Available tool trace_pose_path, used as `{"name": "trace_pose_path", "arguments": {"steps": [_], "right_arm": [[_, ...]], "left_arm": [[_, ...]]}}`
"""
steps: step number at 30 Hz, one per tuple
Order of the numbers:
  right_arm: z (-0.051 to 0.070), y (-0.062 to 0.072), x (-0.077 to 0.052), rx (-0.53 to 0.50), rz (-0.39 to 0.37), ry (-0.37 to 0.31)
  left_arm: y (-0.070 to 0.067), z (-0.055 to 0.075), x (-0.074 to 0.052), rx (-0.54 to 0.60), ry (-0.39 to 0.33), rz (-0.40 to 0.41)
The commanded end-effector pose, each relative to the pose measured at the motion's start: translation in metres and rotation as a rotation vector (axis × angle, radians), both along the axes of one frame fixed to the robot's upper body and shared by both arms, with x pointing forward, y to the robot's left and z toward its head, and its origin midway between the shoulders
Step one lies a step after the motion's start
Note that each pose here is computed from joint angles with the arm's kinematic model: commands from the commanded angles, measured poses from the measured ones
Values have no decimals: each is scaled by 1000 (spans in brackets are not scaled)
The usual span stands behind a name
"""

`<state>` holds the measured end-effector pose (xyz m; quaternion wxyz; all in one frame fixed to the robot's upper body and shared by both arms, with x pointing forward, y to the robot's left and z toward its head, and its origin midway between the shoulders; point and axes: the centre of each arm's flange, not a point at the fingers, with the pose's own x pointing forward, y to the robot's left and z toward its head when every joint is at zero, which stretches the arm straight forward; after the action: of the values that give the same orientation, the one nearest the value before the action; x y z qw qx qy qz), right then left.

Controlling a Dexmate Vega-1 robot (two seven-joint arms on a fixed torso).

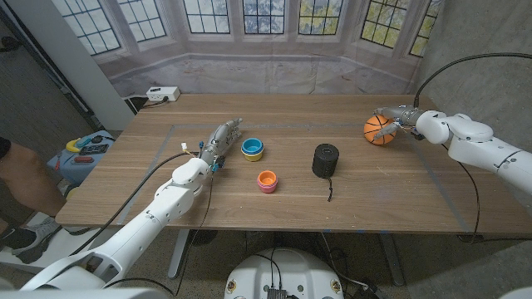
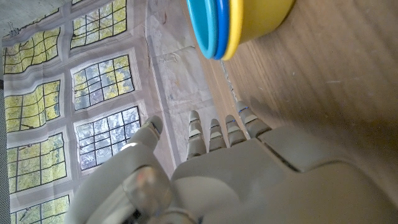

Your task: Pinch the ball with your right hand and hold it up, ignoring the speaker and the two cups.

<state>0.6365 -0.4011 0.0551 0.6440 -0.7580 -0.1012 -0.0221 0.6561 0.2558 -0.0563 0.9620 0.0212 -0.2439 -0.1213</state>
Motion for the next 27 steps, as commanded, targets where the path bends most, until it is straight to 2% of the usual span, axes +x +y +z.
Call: {"name": "trace_pose_path", "arguments": {"steps": [1, 16, 27], "right_arm": [[1, 0, -2, 10, 6, -19], [5, -2, -11, 33, 17, -35], [10, 0, -12, 57, 32, -62]], "left_arm": [[-2, -3, -1, -3, 5, 2], [-6, -4, 2, 0, 9, -7], [-6, -2, 1, 3, 5, -6]]}}
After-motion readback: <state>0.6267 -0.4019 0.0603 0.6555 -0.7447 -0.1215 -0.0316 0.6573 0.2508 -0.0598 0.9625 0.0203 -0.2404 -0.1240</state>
